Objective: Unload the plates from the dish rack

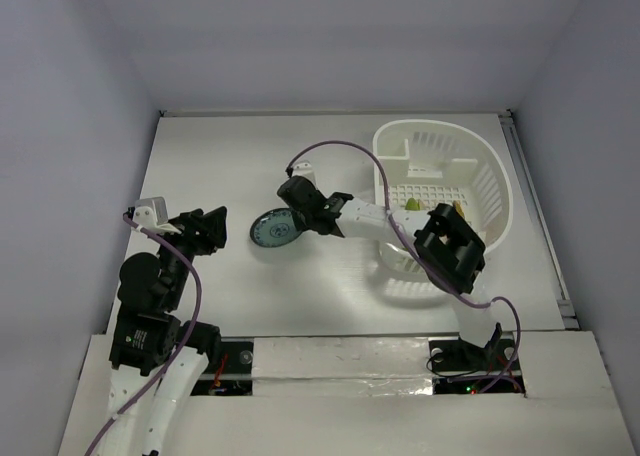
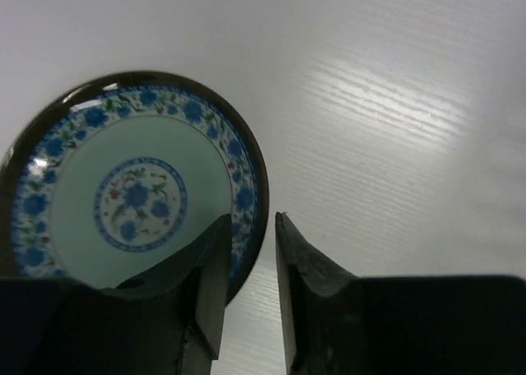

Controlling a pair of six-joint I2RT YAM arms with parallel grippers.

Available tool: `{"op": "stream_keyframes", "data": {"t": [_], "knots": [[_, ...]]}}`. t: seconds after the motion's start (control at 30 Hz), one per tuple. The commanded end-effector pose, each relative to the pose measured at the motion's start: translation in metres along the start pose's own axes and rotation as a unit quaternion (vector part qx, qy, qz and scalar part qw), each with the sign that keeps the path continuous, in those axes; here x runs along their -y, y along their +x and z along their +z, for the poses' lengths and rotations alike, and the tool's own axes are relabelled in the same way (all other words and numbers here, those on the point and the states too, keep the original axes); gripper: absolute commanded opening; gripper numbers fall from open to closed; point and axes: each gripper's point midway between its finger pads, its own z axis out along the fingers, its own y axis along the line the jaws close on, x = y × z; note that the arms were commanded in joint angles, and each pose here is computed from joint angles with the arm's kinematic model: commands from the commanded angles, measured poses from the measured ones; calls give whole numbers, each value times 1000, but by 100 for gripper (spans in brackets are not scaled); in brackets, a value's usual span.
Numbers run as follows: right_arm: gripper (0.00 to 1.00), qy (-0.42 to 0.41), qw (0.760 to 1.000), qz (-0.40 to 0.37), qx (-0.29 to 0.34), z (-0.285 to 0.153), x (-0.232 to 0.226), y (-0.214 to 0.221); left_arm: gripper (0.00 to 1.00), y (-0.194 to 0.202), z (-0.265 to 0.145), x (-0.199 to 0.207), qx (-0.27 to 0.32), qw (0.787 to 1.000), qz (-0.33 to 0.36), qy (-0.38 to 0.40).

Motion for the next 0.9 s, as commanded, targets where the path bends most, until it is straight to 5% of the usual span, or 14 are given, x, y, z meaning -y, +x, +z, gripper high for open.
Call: {"op": "stream_keyframes", "data": {"t": [0.0,0.2,0.4,0.63,0.87], "knots": [[35,2,1000,23,17,0,1,-5,53,-9,-1,5,16,1000,-4,9],[42,-6,999,28,32,-24,6,-20,53,-9,-1,6,17,1000,-4,11],[41,-10,990,56,125,-122,41,-84,53,-9,-1,6,15,1000,-4,12],[3,80,976,119,164,-197,149,-67,53,-9,-2,8,16,1000,-5,17],[0,229,946,190,127,-232,277,-3,53,-7,-1,10,11,1000,-4,22]]}}
